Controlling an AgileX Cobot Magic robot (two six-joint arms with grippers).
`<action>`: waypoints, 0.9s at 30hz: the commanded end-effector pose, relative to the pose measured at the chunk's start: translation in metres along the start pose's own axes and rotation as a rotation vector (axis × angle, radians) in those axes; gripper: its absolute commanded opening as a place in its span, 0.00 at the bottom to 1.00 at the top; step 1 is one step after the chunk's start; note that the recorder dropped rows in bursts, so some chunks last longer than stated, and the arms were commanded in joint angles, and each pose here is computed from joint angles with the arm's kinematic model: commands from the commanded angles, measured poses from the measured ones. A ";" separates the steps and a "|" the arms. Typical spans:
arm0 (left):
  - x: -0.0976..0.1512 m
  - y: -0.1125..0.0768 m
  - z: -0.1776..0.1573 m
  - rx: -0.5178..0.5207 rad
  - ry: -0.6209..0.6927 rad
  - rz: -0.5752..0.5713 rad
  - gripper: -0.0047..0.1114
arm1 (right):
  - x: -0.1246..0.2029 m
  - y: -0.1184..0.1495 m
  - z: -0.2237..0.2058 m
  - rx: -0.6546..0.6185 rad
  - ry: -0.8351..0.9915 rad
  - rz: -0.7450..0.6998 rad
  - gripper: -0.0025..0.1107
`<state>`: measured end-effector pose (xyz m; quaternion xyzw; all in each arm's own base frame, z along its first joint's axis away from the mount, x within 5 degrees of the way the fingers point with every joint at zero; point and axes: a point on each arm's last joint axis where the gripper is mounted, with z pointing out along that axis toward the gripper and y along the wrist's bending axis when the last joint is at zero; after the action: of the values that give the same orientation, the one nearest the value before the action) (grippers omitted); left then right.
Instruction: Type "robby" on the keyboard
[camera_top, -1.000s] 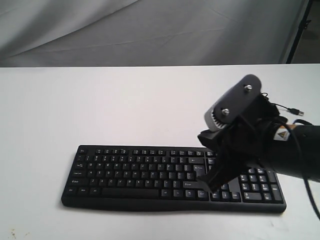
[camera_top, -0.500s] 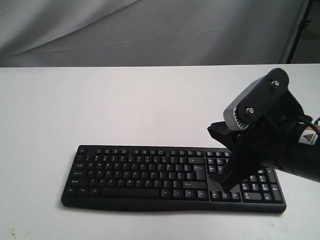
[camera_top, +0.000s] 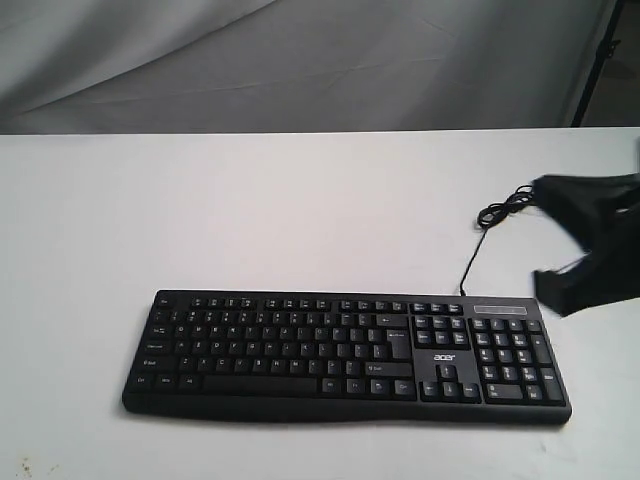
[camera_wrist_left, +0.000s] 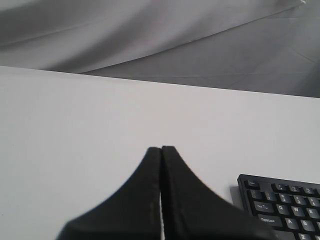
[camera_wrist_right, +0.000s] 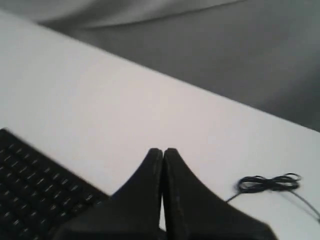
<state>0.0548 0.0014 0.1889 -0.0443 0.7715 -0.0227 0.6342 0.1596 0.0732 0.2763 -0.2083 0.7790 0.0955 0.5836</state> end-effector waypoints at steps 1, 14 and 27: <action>0.001 0.000 0.000 0.006 -0.001 -0.013 0.04 | 0.002 -0.024 -0.036 0.127 -0.040 0.053 0.02; 0.001 0.000 0.000 0.006 -0.001 -0.013 0.04 | 0.011 -0.039 -0.082 0.332 -0.009 0.092 0.02; 0.001 0.000 0.000 0.006 -0.001 -0.013 0.04 | 0.055 -0.045 -0.080 0.508 -0.009 0.173 0.02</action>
<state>0.0548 0.0014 0.1889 -0.0443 0.7715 -0.0227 0.6342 0.1007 -0.0081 0.2595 -0.0007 0.8069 -0.0379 0.5895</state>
